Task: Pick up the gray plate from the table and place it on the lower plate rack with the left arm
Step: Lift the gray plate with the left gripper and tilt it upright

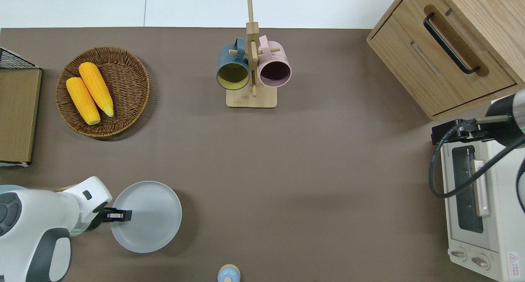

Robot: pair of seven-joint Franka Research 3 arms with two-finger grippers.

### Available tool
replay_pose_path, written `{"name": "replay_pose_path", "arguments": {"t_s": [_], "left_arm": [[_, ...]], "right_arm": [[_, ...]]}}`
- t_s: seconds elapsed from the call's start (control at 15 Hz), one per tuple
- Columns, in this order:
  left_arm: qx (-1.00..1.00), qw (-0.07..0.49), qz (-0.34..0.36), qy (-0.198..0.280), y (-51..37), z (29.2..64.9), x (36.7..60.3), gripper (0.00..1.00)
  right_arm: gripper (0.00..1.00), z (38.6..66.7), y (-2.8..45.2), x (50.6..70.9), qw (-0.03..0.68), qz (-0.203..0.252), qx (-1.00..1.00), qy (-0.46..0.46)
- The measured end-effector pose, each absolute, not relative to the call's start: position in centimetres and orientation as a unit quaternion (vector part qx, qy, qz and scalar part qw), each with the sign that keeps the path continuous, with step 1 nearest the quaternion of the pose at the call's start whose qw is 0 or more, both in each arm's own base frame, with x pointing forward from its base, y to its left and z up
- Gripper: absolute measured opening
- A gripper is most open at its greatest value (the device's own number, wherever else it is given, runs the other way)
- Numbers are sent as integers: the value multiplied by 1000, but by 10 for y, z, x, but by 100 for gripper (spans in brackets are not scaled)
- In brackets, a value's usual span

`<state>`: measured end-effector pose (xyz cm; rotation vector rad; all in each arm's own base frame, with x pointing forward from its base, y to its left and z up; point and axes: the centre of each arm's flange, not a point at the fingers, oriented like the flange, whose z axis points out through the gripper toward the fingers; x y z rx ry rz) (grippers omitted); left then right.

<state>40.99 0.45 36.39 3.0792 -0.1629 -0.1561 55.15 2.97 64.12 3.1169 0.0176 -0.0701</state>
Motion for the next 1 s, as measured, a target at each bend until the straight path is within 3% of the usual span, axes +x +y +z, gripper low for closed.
{"name": "replay_pose_path", "arguments": {"t_s": [0.27, 0.73, 1.0], "left_arm": [[996, 31, -65, -50, 10, 407, 418, 7], [996, 37, -75, -34, 34, 524, 429, 7], [996, 38, -74, -29, 40, 564, 428, 7]], "right_arm": [[99, 641, 30, 551, 12, -22, 1000, 6], [99, 641, 30, 551, 12, -22, 1000, 6], [99, 641, 30, 551, 12, -22, 1000, 6]]}}
